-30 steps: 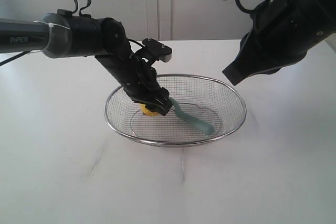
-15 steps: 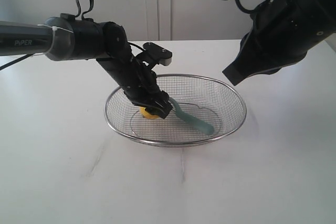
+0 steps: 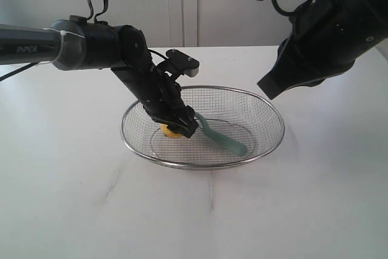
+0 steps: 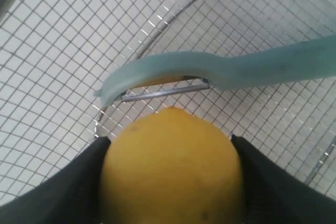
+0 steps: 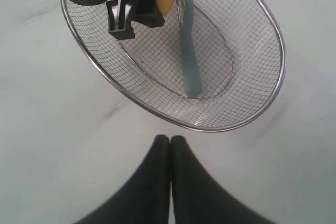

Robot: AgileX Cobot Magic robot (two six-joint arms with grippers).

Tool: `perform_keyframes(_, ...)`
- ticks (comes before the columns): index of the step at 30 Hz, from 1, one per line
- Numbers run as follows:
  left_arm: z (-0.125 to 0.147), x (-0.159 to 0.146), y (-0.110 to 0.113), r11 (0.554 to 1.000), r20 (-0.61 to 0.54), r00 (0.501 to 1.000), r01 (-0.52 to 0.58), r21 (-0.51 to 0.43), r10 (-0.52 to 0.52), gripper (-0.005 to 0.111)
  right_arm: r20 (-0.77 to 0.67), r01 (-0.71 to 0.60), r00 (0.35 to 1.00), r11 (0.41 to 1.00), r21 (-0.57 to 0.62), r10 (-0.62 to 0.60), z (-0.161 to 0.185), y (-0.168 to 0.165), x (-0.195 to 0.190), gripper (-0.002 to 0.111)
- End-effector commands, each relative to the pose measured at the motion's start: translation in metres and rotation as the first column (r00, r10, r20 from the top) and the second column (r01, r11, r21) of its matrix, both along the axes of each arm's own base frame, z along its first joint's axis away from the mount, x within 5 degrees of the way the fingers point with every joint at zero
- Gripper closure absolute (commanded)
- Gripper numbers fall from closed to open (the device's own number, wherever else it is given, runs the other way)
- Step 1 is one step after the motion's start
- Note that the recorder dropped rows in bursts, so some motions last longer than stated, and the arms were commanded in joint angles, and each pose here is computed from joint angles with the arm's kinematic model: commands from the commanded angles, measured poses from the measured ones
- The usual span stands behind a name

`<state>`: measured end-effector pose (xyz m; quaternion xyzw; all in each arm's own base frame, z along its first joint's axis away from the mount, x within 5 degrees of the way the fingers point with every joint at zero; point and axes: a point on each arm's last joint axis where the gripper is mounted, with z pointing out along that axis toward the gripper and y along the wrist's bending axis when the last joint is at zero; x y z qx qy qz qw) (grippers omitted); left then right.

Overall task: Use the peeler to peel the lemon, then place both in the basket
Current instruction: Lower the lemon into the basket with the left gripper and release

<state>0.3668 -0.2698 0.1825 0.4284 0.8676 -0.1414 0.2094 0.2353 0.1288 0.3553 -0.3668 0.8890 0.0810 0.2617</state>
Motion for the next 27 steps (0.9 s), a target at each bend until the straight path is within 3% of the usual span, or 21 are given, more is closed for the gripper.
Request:
perform_keyframes(1,0.002,-0.002,-0.002,1.000,-0.012,1.000,0.009,-0.010,-0.009,0.107,0.003,0.005,1.000,1.000,0.009,-0.005,0.003,-0.001,-0.001,0.108)
perform_keyframes(14,-0.004,-0.005,-0.001,1.000,-0.023,1.000,0.018,0.005,-0.018,0.105,0.000,0.005,1.000,1.000,0.007,-0.005,0.003,-0.001,-0.002,0.108)
perform_keyframes(20,-0.016,-0.004,-0.001,0.999,-0.042,0.999,0.029,0.021,-0.028,0.067,-0.002,0.005,1.000,1.000,0.006,-0.005,0.003,-0.001,-0.002,0.108)
perform_keyframes(24,-0.012,-0.003,-0.002,1.000,-0.035,0.999,0.019,0.004,-0.019,0.030,-0.004,0.004,1.000,1.000,0.006,-0.004,0.003,-0.001,-0.002,0.108)
perform_keyframes(27,-0.003,-0.004,-0.002,1.000,-0.015,1.000,0.012,-0.016,-0.012,0.025,-0.005,0.004,1.000,1.000,0.005,-0.004,0.002,-0.001,-0.002,0.108)
